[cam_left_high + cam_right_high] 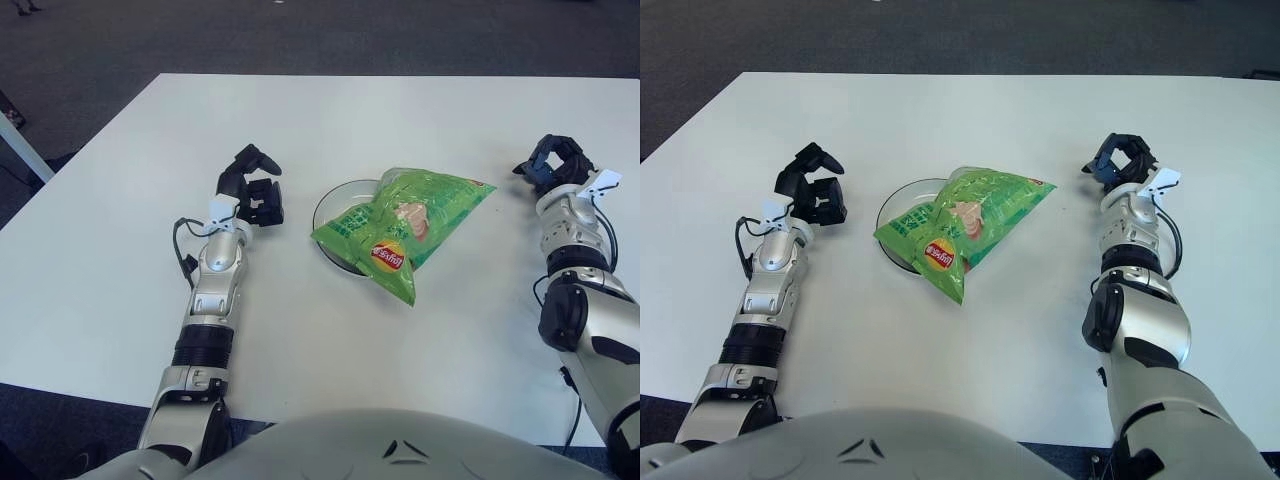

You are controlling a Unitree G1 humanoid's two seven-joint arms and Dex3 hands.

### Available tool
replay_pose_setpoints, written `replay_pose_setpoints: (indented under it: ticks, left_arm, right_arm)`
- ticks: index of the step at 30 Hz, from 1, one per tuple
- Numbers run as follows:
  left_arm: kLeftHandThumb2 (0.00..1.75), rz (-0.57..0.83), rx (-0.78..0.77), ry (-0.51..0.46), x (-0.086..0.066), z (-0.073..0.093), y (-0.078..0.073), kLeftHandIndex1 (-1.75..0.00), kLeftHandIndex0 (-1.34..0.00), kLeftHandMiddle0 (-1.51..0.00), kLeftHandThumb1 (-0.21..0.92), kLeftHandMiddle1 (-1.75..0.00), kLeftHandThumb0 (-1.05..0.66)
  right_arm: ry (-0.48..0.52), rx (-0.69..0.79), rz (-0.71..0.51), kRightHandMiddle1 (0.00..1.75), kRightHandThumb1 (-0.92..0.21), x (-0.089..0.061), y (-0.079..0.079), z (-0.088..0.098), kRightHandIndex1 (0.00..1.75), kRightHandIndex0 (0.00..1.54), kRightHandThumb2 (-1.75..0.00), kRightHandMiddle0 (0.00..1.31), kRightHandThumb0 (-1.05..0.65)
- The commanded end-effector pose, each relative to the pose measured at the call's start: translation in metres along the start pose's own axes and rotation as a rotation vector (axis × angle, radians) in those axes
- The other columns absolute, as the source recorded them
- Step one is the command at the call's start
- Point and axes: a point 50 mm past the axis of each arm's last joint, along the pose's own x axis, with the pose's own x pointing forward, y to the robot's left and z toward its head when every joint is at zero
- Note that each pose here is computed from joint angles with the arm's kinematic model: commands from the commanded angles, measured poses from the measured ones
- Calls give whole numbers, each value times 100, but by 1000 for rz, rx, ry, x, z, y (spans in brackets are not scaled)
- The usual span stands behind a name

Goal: Put the snack into the plate.

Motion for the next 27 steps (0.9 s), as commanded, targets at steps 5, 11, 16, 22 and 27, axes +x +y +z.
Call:
replay_pose_setpoints:
  ticks: [5, 11, 16, 22, 27]
  left_arm:
    - [135, 20, -40, 220, -41, -47, 4, -175, -64, -136, 29, -175, -49]
    - [137, 15, -47, 219, -40, -47, 5, -175, -65, -136, 28, -175, -50]
    - [136, 11, -51, 219, -39, -48, 5, -175, -64, -136, 29, -175, -49]
    - [134, 11, -58, 222, -39, -48, 6, -175, -63, -135, 30, -175, -49]
    - [133, 13, -59, 221, -39, -49, 7, -175, -62, -134, 31, -175, -49]
  right_arm:
    - [-17, 6, 44, 175, -27, -30, 6, -24, 175, 105, -138, 65, -50]
    - [-46, -29, 55, 175, -23, -44, 6, -27, 175, 117, -143, 69, -52]
    - [-33, -103, 39, 175, -22, -59, 4, -33, 175, 122, -144, 70, -52]
    - [-3, -165, -19, 175, -22, -70, 8, -35, 175, 126, -144, 70, -52]
    - [9, -192, -48, 175, -21, -86, 15, -39, 175, 128, -145, 70, -52]
